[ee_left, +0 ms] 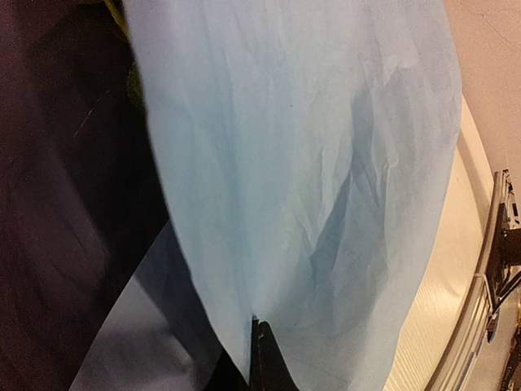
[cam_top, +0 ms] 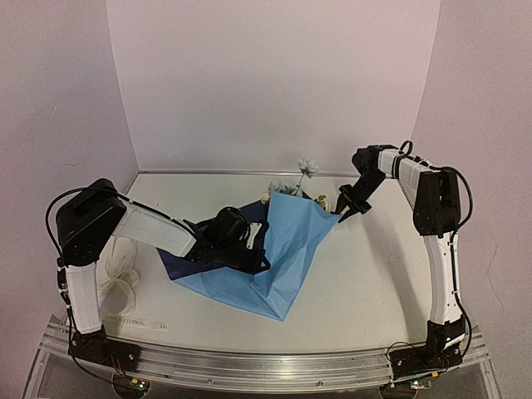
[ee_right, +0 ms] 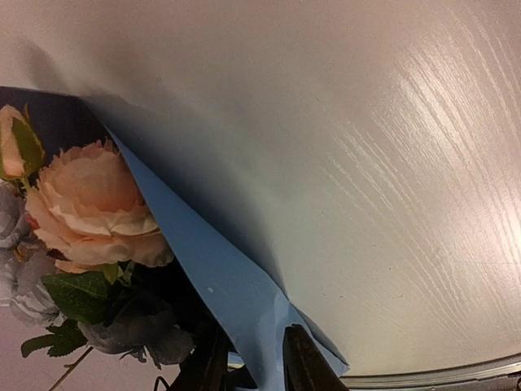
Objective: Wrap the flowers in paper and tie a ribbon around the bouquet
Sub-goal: Adjust the 2/3-folded wrapping paper at the center of the board, then press the fold line of the 2/3-folded wrapping paper.
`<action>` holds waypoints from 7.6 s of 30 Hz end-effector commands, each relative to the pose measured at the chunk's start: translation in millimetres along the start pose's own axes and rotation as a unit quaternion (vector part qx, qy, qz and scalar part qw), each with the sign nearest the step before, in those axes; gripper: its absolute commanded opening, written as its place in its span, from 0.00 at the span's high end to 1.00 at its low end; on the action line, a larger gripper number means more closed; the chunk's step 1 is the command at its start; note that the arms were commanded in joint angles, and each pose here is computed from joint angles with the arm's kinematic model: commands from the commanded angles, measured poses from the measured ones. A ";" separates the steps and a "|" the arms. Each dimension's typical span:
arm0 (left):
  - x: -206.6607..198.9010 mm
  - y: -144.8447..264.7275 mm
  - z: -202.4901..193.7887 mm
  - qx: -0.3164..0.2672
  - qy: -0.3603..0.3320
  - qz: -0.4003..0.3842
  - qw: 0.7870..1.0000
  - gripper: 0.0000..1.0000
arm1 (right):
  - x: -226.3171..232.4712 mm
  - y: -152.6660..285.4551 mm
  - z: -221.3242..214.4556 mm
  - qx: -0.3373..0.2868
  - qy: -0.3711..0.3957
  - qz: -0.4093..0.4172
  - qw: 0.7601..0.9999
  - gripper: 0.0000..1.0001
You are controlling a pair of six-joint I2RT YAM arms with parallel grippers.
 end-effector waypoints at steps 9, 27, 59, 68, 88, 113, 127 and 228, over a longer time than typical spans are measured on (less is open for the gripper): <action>-7.9 26.5 8.0 -0.037 -0.032 0.003 0.999 1.00 | 2.6 22.3 2.1 -0.008 0.018 -0.022 1.000 1.00; 5.3 23.8 13.1 -0.039 -0.013 0.018 0.999 1.00 | -8.4 67.3 -39.7 -0.009 0.122 -0.042 0.992 0.48; 33.9 31.0 19.2 -0.041 0.032 0.017 0.998 1.00 | 62.1 -24.7 -156.5 -0.001 0.274 0.140 0.951 0.59; 37.1 34.7 21.4 -0.041 0.032 0.019 0.998 1.00 | 52.6 -84.3 -166.6 -0.004 0.261 0.160 0.952 0.60; 12.2 104.6 38.5 -0.099 -0.011 0.062 0.993 0.50 | 54.6 -89.8 -162.6 -0.012 0.270 0.155 0.950 0.61; 25.0 27.5 -48.4 0.041 -0.009 0.047 0.998 0.93 | 54.9 -66.2 -184.1 0.010 0.290 0.173 0.941 0.61; 32.6 29.5 -55.3 0.045 -0.002 0.060 0.997 0.94 | -0.2 -10.5 -129.5 -0.066 0.275 0.128 0.951 0.56; -17.4 -20.7 -73.8 0.085 0.046 0.048 0.994 1.00 | -29.0 -93.7 -241.1 -0.043 0.266 0.104 0.957 0.79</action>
Point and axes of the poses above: each gripper's point midway between its finger pads, its own y axis back along the fingers, its own x axis along the line the jaws close on, z = x × y, the point moved 8 cm from there along y, back along the fingers, and after that the axes turned 15 degrees about y, right-handed, at the moved point
